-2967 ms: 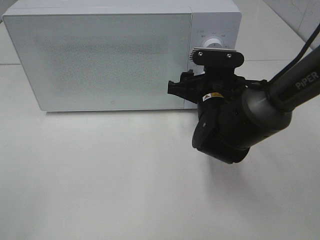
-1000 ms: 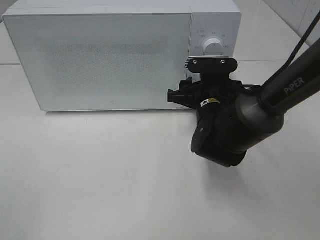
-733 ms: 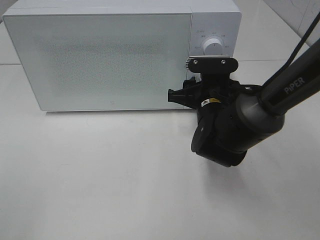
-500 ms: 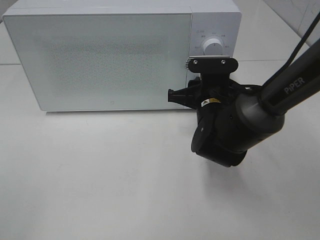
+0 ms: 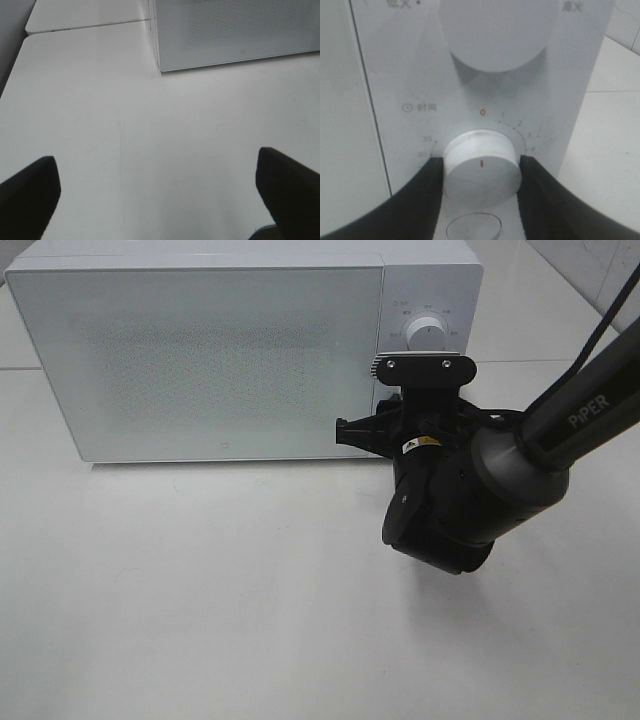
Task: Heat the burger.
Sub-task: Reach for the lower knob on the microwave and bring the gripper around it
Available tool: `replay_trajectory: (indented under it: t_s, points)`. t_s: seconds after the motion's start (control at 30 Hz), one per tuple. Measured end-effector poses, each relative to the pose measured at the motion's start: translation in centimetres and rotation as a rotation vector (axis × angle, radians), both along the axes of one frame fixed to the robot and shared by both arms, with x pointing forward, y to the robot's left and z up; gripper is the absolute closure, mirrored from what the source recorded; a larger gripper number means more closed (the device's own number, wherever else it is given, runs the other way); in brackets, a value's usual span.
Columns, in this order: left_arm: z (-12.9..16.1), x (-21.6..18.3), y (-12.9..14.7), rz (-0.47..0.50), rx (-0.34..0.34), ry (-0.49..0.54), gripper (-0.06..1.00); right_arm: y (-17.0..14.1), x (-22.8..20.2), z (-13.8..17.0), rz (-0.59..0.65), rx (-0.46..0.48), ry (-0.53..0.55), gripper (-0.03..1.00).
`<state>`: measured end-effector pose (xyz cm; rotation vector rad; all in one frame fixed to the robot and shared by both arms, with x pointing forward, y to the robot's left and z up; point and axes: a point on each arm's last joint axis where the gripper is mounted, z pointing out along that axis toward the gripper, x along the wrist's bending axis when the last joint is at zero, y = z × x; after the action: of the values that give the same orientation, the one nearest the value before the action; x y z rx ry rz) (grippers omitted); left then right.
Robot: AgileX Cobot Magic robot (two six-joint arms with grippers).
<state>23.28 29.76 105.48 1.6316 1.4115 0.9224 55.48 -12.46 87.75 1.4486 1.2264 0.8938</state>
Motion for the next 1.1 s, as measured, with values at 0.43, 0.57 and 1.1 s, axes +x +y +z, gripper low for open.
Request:
replay_trajectory:
  t_s: [0.43, 0.57, 1.1]
  points:
    - [0.0, 0.0, 0.0, 0.0, 0.0, 0.0, -0.04, 0.0, 0.0, 0.0, 0.0, 0.0, 0.0, 0.5]
    - [0.0, 0.0, 0.0, 0.0, 0.0, 0.0, -0.04, 0.01, 0.0, 0.0, 0.001, 0.0, 0.0, 0.5]
    - [0.0, 0.0, 0.0, 0.0, 0.0, 0.0, -0.04, 0.03, 0.01, 0.01, 0.002, 0.006, -0.003, 0.5]
